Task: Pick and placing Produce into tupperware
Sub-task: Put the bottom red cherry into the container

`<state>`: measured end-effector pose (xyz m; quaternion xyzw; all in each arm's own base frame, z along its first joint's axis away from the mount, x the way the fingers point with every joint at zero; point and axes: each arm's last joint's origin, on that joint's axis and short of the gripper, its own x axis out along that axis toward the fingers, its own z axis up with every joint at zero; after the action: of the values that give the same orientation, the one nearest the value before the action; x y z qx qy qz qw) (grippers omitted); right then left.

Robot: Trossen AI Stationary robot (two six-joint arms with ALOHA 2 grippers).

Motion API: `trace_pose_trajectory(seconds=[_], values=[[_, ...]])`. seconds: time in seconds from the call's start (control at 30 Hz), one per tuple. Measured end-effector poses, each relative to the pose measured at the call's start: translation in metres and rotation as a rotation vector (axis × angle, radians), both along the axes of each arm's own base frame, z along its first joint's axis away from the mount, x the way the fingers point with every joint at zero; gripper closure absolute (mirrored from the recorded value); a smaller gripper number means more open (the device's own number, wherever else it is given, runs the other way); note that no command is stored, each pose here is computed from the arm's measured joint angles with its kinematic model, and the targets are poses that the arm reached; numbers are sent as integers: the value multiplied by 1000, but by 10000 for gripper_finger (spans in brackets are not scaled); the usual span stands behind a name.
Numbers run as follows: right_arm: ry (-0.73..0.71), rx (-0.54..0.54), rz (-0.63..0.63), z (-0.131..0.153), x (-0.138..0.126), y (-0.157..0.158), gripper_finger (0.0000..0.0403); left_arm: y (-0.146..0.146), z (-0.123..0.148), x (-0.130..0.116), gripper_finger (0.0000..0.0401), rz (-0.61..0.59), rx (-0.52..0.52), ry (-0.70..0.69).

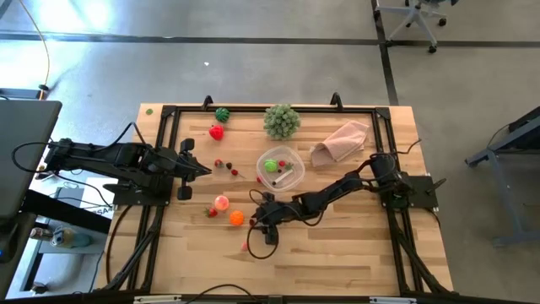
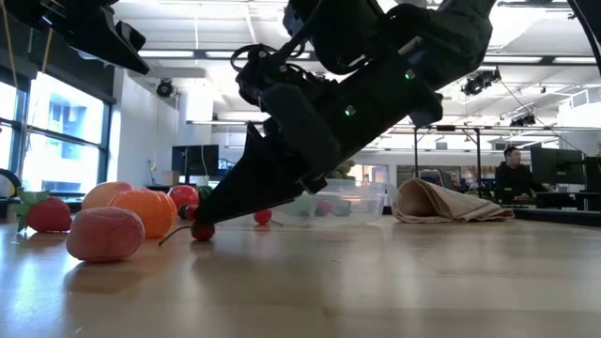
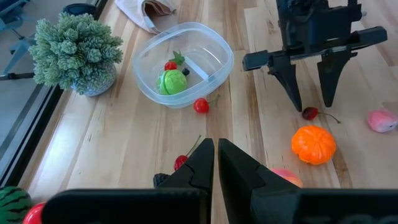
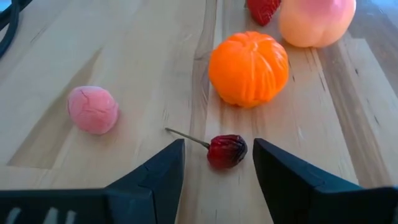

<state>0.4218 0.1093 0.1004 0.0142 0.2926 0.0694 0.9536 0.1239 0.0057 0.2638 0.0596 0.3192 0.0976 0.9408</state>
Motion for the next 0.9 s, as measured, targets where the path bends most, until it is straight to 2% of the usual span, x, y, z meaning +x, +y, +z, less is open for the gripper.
trace_pose_trajectory(seconds=[0.33,0.53,0.73,0.9], values=[[-9,-17,12,-5,3,-2,220,0,0,0,387,0,0,0],[1,-11,22,-13,16,-1,220,0,0,0,387,0,0,0],[82,-53,22,-10,25,1,220,0,0,0,387,0,0,0],[96,-53,23,-9,24,0,220,0,0,0,387,0,0,0]])
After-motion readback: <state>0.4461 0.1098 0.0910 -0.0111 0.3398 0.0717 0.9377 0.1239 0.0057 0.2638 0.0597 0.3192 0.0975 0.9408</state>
